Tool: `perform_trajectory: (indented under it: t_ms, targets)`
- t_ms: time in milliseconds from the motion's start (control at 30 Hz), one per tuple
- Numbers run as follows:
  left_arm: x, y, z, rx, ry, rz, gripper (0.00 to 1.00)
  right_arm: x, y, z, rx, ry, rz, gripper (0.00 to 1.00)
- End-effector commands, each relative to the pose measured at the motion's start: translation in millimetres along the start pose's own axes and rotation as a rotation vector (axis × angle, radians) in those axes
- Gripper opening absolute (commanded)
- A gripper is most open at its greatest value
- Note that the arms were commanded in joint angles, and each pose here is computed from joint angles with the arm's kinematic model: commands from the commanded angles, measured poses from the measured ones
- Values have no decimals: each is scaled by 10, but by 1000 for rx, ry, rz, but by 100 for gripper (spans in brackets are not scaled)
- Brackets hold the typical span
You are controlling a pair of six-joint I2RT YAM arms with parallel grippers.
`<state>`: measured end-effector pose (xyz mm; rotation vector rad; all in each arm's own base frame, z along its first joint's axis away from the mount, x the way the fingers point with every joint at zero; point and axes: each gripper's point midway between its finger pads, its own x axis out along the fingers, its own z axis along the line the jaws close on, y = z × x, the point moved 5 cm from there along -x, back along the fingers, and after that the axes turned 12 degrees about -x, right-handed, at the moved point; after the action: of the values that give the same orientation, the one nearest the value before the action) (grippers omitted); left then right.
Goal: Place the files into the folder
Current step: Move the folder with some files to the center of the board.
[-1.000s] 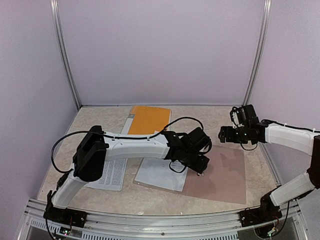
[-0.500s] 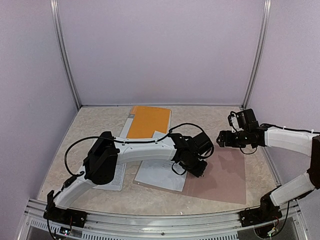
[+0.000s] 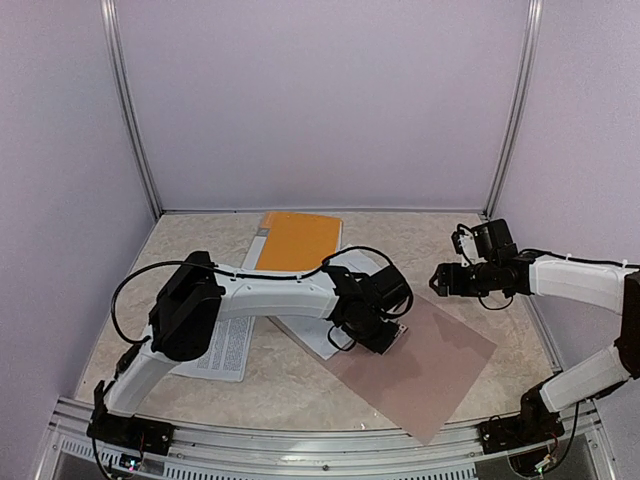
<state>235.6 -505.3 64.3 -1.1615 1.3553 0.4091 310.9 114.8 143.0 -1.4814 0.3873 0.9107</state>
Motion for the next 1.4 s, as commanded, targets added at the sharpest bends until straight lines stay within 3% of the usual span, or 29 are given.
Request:
perform_trajectory:
  t_ms: [0, 300, 533, 700, 967, 1367]
  targets:
    - [-33, 392, 356, 86, -97, 108, 15, -80, -70, 18, -38, -29, -38, 79]
    - [-243, 624, 685, 154, -119, 127, 13, -39, 7, 303, -124, -185, -41, 73]
    - [-353, 771, 702, 147, -62, 124, 13, 69, 171, 808, -330, -430, -22, 69]
    - [-407, 868, 732, 168, -15, 75, 15, 170, 198, 1064, -448, -605, -77, 70]
    - [-484, 804, 857, 246, 14, 54, 16, 525, 143, 1237, -495, -606, -20, 69]
    - [-521, 427, 917, 372, 105, 33, 15, 443, -48, 1198, -525, -537, -46, 70]
